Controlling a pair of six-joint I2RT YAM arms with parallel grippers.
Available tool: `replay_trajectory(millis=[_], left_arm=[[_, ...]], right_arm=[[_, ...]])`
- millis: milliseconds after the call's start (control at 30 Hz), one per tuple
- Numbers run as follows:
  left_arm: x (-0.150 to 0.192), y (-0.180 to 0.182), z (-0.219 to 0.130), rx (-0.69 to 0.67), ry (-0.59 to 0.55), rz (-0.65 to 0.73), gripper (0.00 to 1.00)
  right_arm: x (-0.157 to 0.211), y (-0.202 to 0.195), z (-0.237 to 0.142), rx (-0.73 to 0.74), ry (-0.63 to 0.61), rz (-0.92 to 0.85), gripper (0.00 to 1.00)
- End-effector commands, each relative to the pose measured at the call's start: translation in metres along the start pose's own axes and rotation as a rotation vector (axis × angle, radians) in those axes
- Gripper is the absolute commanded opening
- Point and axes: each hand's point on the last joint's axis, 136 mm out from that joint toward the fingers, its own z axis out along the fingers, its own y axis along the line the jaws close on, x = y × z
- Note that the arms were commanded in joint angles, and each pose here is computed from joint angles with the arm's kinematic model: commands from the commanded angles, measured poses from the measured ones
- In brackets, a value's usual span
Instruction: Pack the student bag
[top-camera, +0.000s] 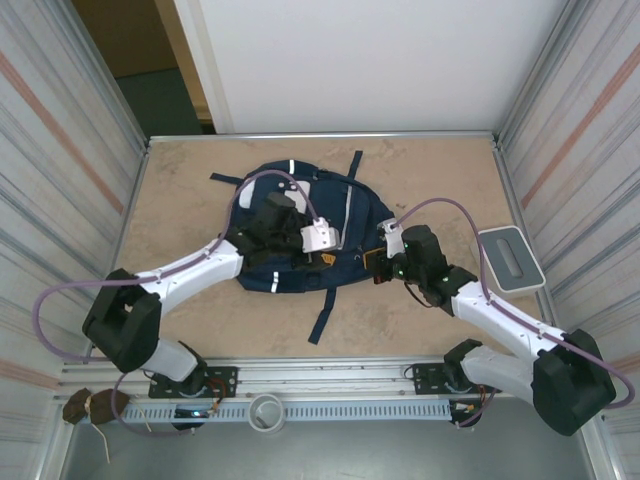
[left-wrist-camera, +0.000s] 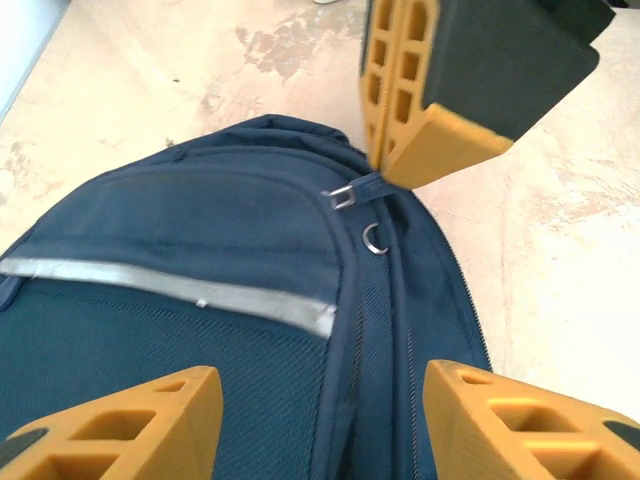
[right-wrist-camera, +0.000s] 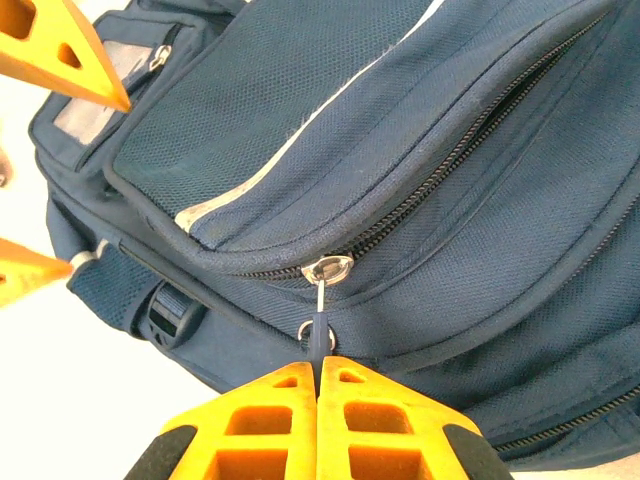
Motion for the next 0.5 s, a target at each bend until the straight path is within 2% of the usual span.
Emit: replay_trajectory(millis=[0, 167, 233, 300, 433, 467], left_arm=[[-0.001, 0.008, 0.013, -0.027, 0.073, 0.063, 0.58], [0.004, 0.013, 0.040, -0.044, 0.145, 0.101, 0.56], [0.009, 0.013, 0.047, -0.033, 0.164, 0.110, 0.51], [0.014, 0.011, 0.052, -0.019, 0.182, 0.109, 0.42], [0.016, 0.006, 0.052, 0.014, 0.176, 0.098, 0.11], [0.013, 0.005, 0.050, 0.029, 0.156, 0.085, 0.07]], right_arm=[[-0.012, 0.013, -0.001, -0.049, -0.018, 0.021, 0.00], [-0.010, 0.011, 0.004, -0.052, -0.025, 0.035, 0.00], [-0.009, 0.008, 0.007, -0.049, -0.030, 0.040, 0.00], [-0.008, 0.006, 0.010, -0.052, -0.034, 0.042, 0.00], [-0.009, 0.002, 0.016, -0.059, -0.039, 0.034, 0.00], [-0.008, 0.001, 0.017, -0.059, -0.037, 0.028, 0.01]])
